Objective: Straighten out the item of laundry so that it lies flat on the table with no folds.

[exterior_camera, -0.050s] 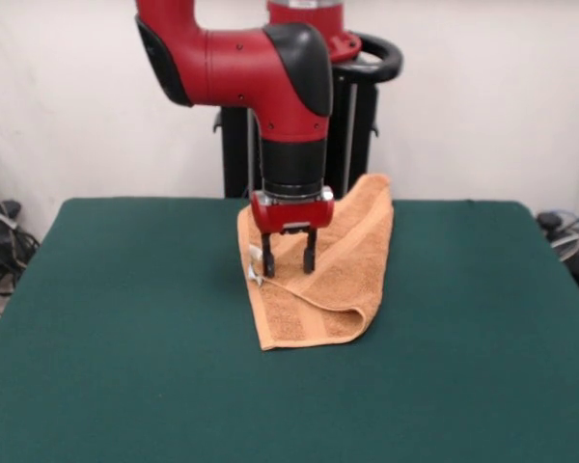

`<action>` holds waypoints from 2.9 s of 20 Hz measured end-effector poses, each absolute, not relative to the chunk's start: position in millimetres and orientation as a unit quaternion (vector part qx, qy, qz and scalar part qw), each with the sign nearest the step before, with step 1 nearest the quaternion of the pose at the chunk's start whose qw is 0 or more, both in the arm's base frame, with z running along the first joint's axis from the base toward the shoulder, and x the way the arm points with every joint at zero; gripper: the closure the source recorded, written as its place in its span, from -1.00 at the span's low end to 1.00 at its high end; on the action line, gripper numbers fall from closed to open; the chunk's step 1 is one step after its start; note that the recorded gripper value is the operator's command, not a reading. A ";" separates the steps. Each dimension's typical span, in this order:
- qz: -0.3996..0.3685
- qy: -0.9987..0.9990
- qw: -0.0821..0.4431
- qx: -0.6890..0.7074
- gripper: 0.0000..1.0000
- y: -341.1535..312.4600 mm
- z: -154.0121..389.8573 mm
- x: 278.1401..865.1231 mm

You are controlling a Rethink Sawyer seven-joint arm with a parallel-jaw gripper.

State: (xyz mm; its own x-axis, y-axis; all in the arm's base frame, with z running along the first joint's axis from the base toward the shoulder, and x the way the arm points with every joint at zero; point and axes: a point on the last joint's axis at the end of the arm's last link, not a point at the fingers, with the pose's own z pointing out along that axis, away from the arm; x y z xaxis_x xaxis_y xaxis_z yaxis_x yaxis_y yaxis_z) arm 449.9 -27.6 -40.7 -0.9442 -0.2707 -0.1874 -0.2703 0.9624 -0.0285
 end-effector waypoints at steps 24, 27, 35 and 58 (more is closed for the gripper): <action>-0.010 0.984 0.107 -0.140 1.00 -30.2 -25.8 456.8; -0.021 0.982 0.121 -0.141 1.00 -33.8 -5.4 463.3; -0.043 0.979 0.138 -0.143 1.00 -42.6 34.3 474.9; -0.026 0.985 0.107 -0.134 -1.00 -40.5 12.4 451.1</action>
State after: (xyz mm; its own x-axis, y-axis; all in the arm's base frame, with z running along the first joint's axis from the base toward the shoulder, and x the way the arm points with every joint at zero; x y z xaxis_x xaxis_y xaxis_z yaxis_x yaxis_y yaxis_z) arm 451.1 -40.5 12.4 -0.9412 -0.2703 -0.2029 -0.2593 0.9625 -0.0795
